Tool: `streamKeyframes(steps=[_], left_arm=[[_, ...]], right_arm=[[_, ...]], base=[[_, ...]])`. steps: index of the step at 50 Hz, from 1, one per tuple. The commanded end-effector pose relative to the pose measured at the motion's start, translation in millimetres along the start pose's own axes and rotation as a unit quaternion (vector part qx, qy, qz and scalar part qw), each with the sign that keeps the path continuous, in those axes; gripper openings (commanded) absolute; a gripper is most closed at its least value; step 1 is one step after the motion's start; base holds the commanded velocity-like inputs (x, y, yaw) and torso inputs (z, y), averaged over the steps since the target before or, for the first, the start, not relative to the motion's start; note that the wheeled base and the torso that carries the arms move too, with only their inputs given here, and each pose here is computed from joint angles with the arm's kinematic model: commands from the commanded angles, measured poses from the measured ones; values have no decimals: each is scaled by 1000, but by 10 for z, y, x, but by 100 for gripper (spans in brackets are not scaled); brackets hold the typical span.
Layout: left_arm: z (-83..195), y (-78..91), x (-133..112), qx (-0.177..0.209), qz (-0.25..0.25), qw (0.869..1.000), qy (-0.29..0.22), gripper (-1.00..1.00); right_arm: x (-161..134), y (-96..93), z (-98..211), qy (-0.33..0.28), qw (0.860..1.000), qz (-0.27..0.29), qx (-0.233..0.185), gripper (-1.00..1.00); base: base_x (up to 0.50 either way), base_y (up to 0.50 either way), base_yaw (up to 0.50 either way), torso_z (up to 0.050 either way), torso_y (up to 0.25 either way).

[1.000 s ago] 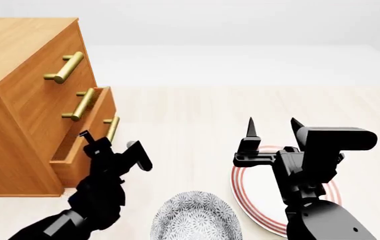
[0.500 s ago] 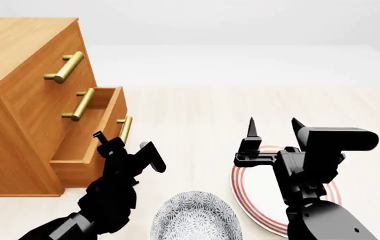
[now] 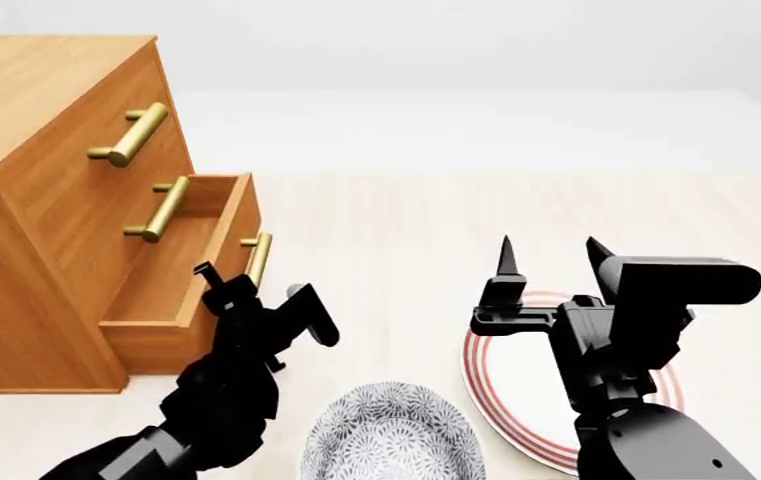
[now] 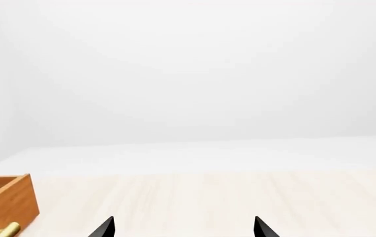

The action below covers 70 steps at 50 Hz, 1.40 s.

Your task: Open the bottom drawer of the cabinet.

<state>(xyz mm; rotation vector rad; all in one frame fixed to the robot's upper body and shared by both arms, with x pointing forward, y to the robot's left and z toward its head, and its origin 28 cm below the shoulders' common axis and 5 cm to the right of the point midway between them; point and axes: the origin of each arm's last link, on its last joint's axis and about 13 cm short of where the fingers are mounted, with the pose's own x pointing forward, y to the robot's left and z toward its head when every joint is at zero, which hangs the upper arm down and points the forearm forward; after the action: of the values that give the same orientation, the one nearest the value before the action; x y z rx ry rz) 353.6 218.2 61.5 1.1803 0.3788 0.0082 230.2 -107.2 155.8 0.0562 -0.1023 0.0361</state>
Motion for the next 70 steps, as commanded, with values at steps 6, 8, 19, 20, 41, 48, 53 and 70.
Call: streamKeyframes(steps=[6,8,19,20,41,48,53,70], left_arm=[[52,-13,-76,-8,3,1000,-8,100],[56,-4,-80,-8,3,1000,-8,100],[70,-4,-95,-7,1,1000,-13,100],[71,-3,-97,-7,0,1000,-14,100],[216,215,-276,-22,11,998,-49,100],[240,269,-315,-26,15,998,-57,100],[267,362,-341,-41,25,997,-61,100],[367,807,-518,-193,-14,979,-57,100]], right_arm=[[5,1,5,0,1000,1,0,100],[6,2,5,0,1000,1,0,100],[12,6,9,0,1000,2,1,100],[12,6,9,0,1000,2,1,100],[14,11,16,-2,1000,2,1,100],[11,10,15,-2,1000,3,2,100],[11,9,13,-2,1000,2,2,100],[24,15,30,-4,1000,4,1,100]], base=[[0,0,0,0,0],[0,0,0,0,0],[0,0,0,0,0],[0,0,0,0,0],[0,0,0,0,0],[0,0,0,0,0],[0,0,0,0,0],[0,0,0,0,0]])
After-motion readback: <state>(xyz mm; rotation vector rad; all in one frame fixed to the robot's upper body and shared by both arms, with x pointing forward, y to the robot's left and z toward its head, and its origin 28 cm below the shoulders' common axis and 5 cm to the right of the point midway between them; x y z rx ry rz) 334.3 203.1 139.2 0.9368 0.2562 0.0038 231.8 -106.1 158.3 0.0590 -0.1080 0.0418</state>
